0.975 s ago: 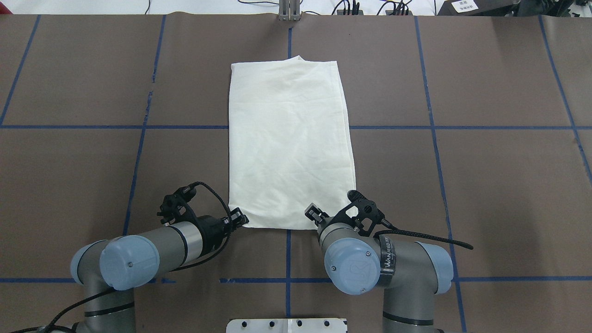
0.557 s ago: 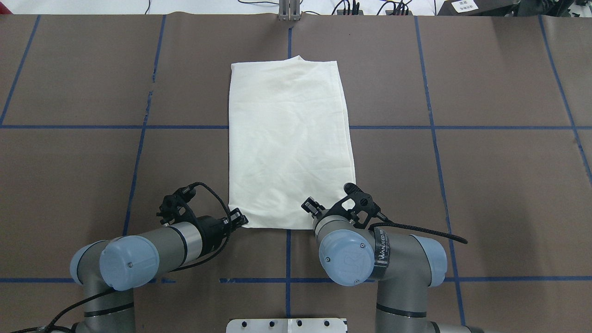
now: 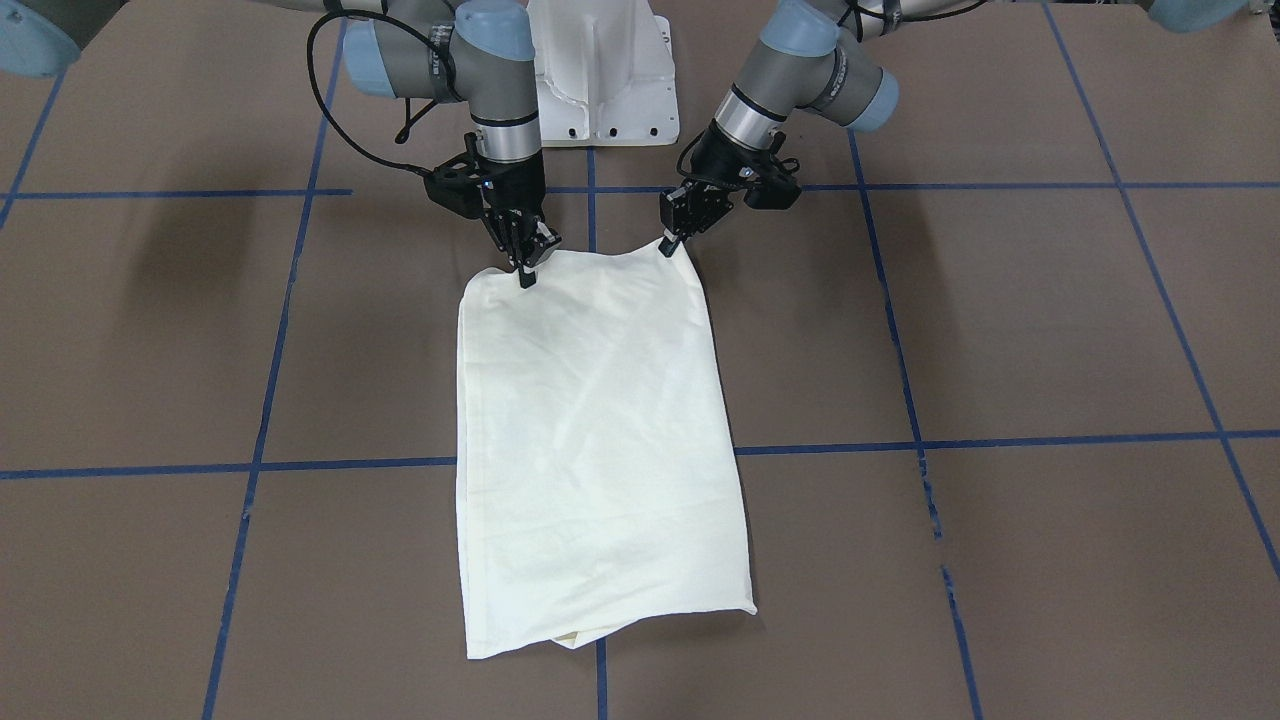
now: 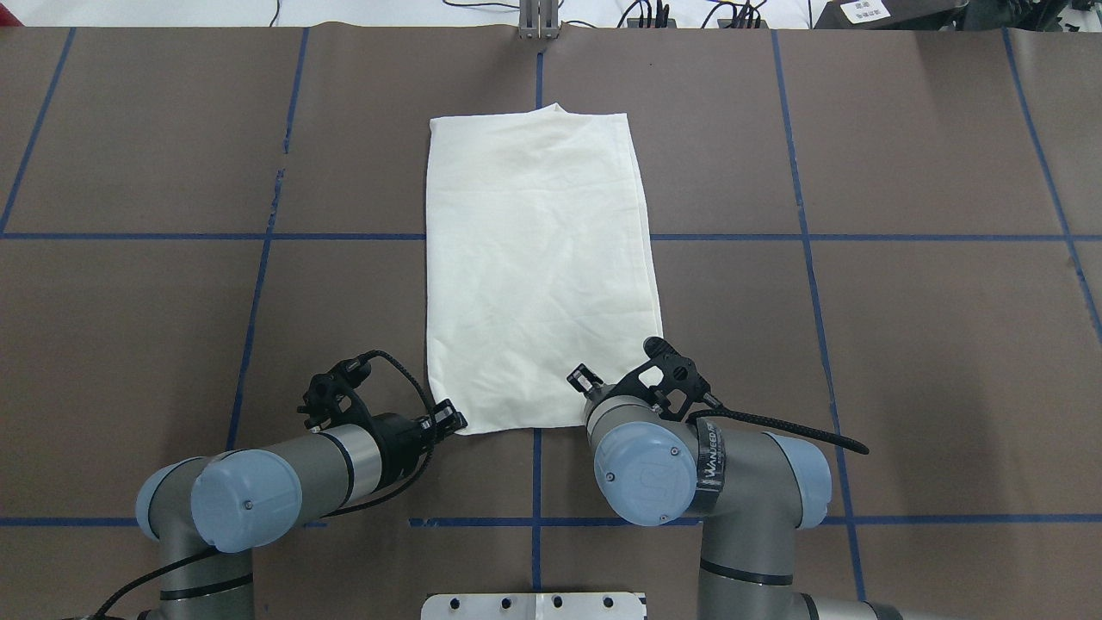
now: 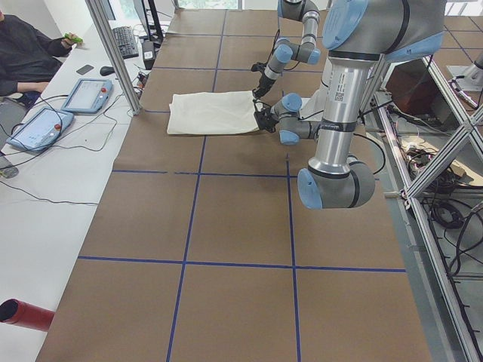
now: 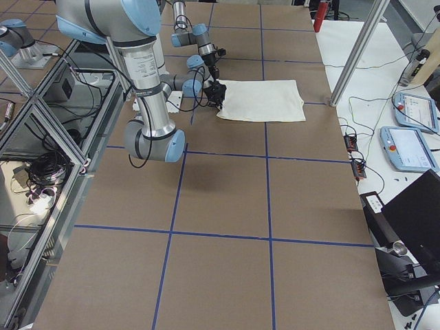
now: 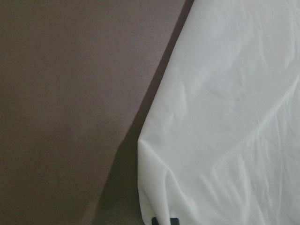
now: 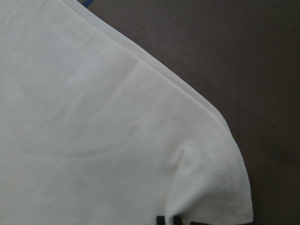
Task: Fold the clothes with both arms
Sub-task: 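Grasp the near corners of the folded shirt with both grippers, then lift the near edge with both grippers and fold it away from the robot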
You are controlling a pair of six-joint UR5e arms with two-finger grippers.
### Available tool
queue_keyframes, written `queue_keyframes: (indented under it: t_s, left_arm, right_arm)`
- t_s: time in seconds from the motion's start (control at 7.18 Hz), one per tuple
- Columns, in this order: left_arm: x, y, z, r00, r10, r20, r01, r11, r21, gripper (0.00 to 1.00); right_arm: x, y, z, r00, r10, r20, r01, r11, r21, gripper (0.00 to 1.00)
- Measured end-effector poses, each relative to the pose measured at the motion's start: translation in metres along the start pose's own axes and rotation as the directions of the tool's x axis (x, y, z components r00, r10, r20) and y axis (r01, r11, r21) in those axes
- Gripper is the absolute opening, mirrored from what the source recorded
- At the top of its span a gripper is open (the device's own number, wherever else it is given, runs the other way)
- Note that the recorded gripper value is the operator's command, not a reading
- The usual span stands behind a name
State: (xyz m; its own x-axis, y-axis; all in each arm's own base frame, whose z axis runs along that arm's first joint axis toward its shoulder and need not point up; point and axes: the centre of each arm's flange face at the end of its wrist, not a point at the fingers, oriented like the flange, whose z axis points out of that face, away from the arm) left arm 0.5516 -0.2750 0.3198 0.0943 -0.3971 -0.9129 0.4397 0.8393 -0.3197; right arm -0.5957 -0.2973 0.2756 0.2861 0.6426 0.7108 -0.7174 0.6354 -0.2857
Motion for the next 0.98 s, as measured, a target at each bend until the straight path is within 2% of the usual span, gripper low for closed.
queue_keyframes:
  t_s: [0.28, 0.42, 0.56, 0.7, 0.84, 0.98]
  left_arm:
    - [0.006, 0.001, -0.006, 1.000, 0.002, -0.012, -0.002, 1.000, -0.007, 0.00]
    - [0.013, 0.003, -0.015, 1.000, 0.002, -0.030, -0.003, 1.000, -0.017, 0.00]
    - [0.024, 0.004, -0.033, 0.998, -0.001, -0.057, 0.000, 1.000, -0.028, 0.00]
    - [0.037, 0.004, -0.060, 0.997, -0.005, -0.079, 0.002, 0.999, -0.039, 0.00]
    - [0.055, 0.006, -0.096, 0.996, -0.006, -0.085, 0.002, 0.999, -0.046, 0.00]
    - [0.075, 0.010, -0.131, 0.998, -0.003, -0.070, -0.001, 0.998, -0.057, 0.00]
  right_arm:
    - [-0.003, -0.003, -0.008, 1.000, 0.006, 0.014, -0.006, 1.000, -0.003, 0.00]
    - [-0.006, -0.006, -0.026, 0.999, 0.010, 0.033, -0.010, 1.000, -0.015, 0.00]
    - [-0.006, -0.004, -0.062, 0.999, 0.006, 0.045, -0.004, 0.999, -0.037, 0.00]
    - [-0.001, 0.002, -0.114, 0.999, -0.016, 0.041, 0.018, 0.998, -0.068, 0.00]
    - [0.007, 0.007, -0.160, 0.999, -0.028, 0.037, 0.031, 0.995, -0.095, 0.00]
    - [0.014, 0.010, -0.186, 0.999, -0.027, 0.034, 0.031, 0.994, -0.107, 0.00]
